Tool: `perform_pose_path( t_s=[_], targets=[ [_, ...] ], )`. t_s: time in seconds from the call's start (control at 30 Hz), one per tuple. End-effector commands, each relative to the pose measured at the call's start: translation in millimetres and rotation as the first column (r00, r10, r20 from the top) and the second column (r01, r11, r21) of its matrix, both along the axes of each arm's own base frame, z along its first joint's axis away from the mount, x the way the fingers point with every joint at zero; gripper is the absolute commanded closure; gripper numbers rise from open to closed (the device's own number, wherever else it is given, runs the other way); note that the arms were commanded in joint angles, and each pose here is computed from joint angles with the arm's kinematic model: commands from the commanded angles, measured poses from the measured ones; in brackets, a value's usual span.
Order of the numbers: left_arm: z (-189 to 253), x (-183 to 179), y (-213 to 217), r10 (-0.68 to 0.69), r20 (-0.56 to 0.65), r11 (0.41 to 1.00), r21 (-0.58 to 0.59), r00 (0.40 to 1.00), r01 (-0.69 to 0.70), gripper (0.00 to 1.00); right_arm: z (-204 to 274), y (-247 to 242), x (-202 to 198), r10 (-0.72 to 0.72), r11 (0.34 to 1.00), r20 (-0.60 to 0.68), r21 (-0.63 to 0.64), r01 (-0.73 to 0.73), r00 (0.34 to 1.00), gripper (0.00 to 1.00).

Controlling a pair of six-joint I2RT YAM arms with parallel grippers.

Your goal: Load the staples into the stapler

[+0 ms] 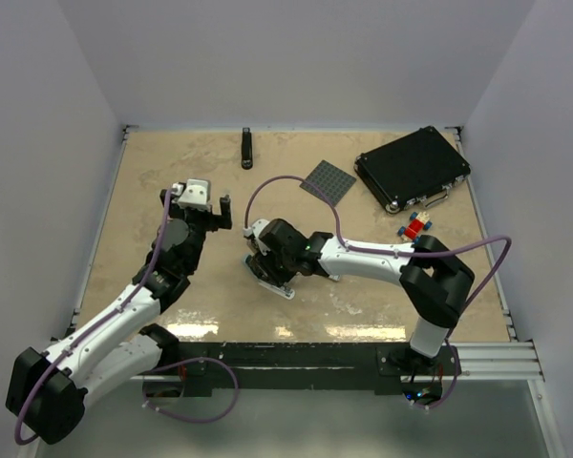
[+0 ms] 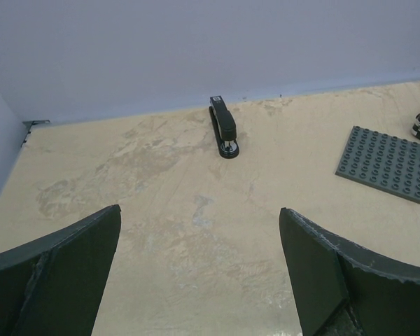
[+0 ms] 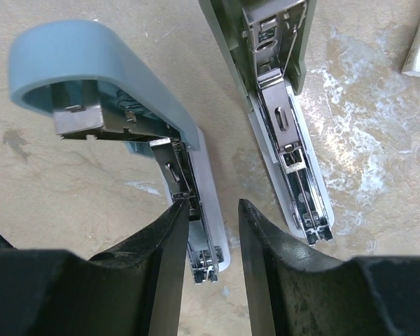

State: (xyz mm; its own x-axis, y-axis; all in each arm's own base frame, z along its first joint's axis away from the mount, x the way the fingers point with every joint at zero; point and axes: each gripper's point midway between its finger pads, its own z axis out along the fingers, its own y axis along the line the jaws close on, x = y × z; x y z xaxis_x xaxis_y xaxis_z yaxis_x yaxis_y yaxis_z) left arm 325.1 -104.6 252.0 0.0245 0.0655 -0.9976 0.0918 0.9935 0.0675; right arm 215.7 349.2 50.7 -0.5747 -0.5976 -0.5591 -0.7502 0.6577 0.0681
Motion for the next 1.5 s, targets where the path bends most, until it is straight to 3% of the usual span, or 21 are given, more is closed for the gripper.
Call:
perform_pose_path(
  t_s=[0.0, 0.27, 0.63, 1.0, 1.1, 1.47],
  targets=[
    [6.6, 0.5, -12.6, -0.041, -0.013, 0.997, -0.065, 0.999, 0.04, 0.0, 28.5, 3.9, 4.8, -0.004, 0.998, 0.054, 0.059, 0.001, 0.999, 0.61],
    [-1.3, -2.7, -27.8, -0.11, -0.12, 0.99, -0.097, 0.987, 0.098, 0.0, 13.1, 2.1, 2.8, -0.001, 0.999, 0.045, 0.052, -0.001, 0.999, 0.61],
    [-55.9, -27.2, -47.0, -0.228, -0.337, 0.971, -0.154, 0.914, 0.185, 0.0, -0.4, -12.4, -3.5, 0.007, 1.0, 0.041, 0.018, -0.008, 0.999, 0.62],
    [-83.7, -47.8, -61.0, -0.305, -0.445, 0.95, -0.199, 0.842, 0.239, 0.02, 51.9, -7.2, 3.7, 0.022, 0.988, 0.159, 0.15, -0.046, 0.987, 0.61],
    [-93.7, -52.9, -64.1, -0.315, -0.48, 0.948, -0.203, 0.819, 0.246, 0.02, 53.1, -12.7, -8.1, 0.04, 0.977, 0.149, 0.199, -0.07, 0.988, 0.61],
    [-119.8, -66.3, -77.6, -0.326, -0.567, 0.946, -0.196, 0.756, 0.26, 0.04, 18.1, -31.6, -28.6, 0.054, 0.982, 0.081, 0.175, -0.067, 0.995, 0.61]
  ],
)
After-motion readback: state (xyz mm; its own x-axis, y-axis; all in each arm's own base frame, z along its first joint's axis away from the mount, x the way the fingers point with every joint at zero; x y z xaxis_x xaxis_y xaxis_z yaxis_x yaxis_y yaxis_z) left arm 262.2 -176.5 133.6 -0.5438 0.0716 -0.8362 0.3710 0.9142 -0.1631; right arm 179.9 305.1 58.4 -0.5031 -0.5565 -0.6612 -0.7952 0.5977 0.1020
